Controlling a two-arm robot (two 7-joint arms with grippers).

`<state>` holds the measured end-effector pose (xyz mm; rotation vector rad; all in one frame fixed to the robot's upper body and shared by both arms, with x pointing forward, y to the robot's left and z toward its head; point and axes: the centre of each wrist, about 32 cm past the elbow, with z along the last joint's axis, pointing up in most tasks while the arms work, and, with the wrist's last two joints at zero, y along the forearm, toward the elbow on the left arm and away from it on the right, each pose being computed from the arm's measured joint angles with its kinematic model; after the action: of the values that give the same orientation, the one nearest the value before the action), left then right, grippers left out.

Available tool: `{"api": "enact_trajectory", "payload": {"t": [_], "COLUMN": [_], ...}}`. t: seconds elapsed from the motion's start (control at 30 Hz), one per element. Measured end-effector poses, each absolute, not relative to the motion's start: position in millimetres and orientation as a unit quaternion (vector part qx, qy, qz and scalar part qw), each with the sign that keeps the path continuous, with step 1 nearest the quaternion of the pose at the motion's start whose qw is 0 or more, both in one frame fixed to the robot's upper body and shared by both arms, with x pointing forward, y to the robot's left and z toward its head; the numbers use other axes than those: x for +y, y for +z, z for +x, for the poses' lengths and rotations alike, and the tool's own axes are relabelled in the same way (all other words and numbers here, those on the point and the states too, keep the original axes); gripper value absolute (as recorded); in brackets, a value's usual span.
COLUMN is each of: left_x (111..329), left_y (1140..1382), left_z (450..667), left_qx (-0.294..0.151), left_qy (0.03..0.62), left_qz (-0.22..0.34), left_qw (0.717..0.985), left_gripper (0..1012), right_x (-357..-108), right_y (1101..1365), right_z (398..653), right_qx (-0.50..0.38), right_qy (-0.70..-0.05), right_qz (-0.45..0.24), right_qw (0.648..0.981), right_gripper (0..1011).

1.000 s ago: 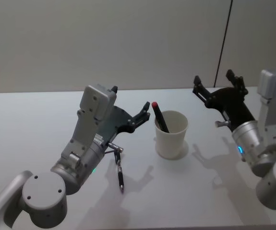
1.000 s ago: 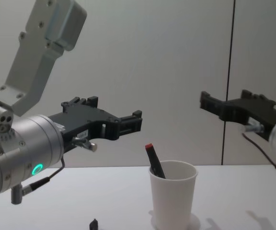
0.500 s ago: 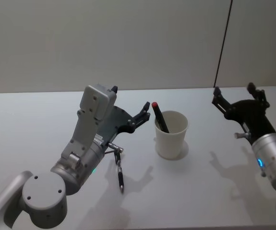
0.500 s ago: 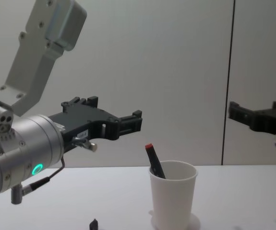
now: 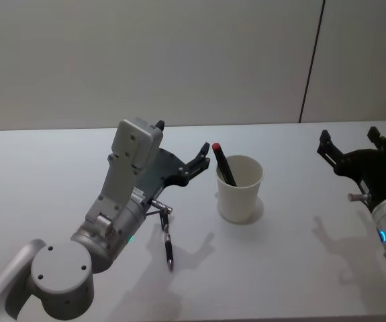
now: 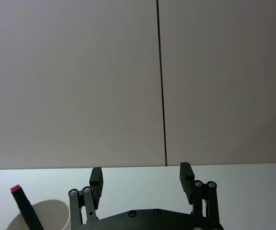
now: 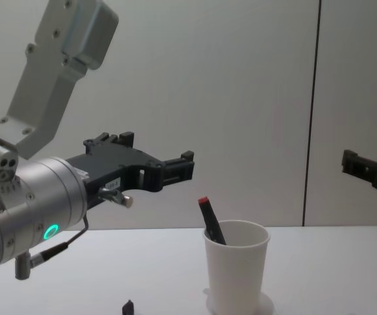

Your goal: Place the pen into the pen holder.

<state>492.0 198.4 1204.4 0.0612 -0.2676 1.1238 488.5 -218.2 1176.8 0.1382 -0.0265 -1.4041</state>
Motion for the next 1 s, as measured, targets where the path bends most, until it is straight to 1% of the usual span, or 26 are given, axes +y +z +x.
{"api": "enact_trajectory", "payload": {"t": [0.37, 0.53, 0.73, 0.8, 1.0], "left_x": [198.5, 198.6, 198.5, 198.2, 197.4], "left_y": [1204.5, 1205.6, 1207.9, 1209.1, 1210.6], "left_z": [492.0, 492.0, 491.9, 491.8, 491.6], "left_qx": [-0.125, -0.114, -0.086, -0.068, -0.032], "left_qy": [0.532, 0.533, 0.537, 0.541, 0.551], "left_qz": [0.031, 0.034, 0.042, 0.046, 0.056], "left_qw": [0.837, 0.838, 0.838, 0.837, 0.832], "left_gripper": [1004, 1004, 1004, 1004, 1004], "right_x": [-222.8, -223.9, -224.9, -225.0, -225.4], "right_y": [1176.9, 1177.0, 1177.0, 1177.0, 1177.1], "right_z": [484.9, 484.0, 483.4, 483.2, 482.9], "right_qx": [-0.007, -0.006, -0.005, -0.005, -0.005], "right_qy": [-0.652, -0.654, -0.655, -0.655, -0.656], "right_qz": [0.059, 0.058, 0.057, 0.057, 0.057], "right_qw": [0.756, 0.754, 0.753, 0.753, 0.753], "right_gripper": [1001, 1001, 1001, 1001, 1001]}}
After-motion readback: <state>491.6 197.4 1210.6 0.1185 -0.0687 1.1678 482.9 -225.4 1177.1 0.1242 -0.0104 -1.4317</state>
